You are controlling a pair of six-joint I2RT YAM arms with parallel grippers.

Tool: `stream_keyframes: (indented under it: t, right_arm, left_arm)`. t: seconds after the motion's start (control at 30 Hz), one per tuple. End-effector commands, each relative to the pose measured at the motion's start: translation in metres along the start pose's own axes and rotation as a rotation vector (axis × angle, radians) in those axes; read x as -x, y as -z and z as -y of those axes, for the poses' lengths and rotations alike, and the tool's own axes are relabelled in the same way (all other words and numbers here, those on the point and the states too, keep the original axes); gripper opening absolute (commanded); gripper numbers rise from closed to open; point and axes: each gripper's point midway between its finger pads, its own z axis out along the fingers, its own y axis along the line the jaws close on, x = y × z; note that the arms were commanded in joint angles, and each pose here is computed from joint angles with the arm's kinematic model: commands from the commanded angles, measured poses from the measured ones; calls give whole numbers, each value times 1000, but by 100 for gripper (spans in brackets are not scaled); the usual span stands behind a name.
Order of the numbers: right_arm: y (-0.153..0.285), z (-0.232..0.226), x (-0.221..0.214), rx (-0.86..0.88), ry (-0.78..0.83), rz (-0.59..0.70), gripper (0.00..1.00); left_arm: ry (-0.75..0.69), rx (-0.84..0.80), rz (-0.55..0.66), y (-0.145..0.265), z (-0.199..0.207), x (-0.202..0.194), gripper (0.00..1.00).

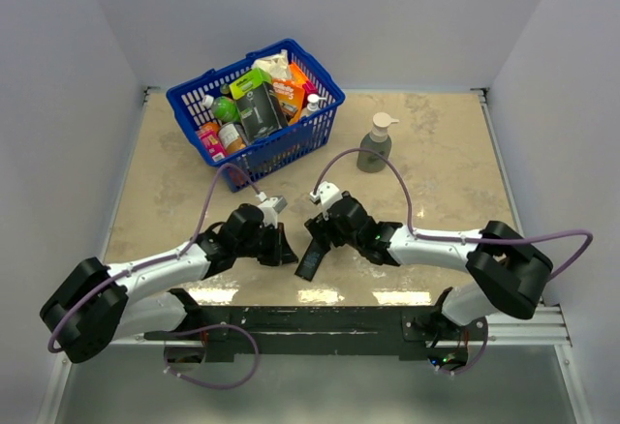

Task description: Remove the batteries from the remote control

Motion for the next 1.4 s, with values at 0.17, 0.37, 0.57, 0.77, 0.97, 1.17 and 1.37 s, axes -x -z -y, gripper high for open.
stream_keyframes:
  t: [0.17, 0.37, 0.57, 0.77, 0.97, 1.17, 1.37]
  right_arm:
    - [-2, 7, 18, -80, -57, 54, 81]
    - [-9, 12, 12, -124, -58, 25, 78]
    - [-9, 8, 29, -121, -70, 5, 86]
    - [-13, 13, 48, -193, -202, 28, 86]
    - [-29, 26, 27, -320, -241, -35, 84]
    - [-32, 29, 16, -358, -255, -76, 82]
    - [-24, 35, -6, -412, -264, -148, 82]
  left_arm:
    - [-37, -15, 47, 8, 8, 11, 0]
    - [-36, -27, 43, 8, 11, 11, 0]
    - [-32, -17, 89, 13, 13, 21, 0]
    - [-12, 39, 104, 18, 6, 24, 0]
    - [-21, 45, 92, 19, 7, 23, 0]
    - [-37, 37, 100, 24, 12, 28, 0]
    - [-39, 37, 112, 27, 13, 30, 0]
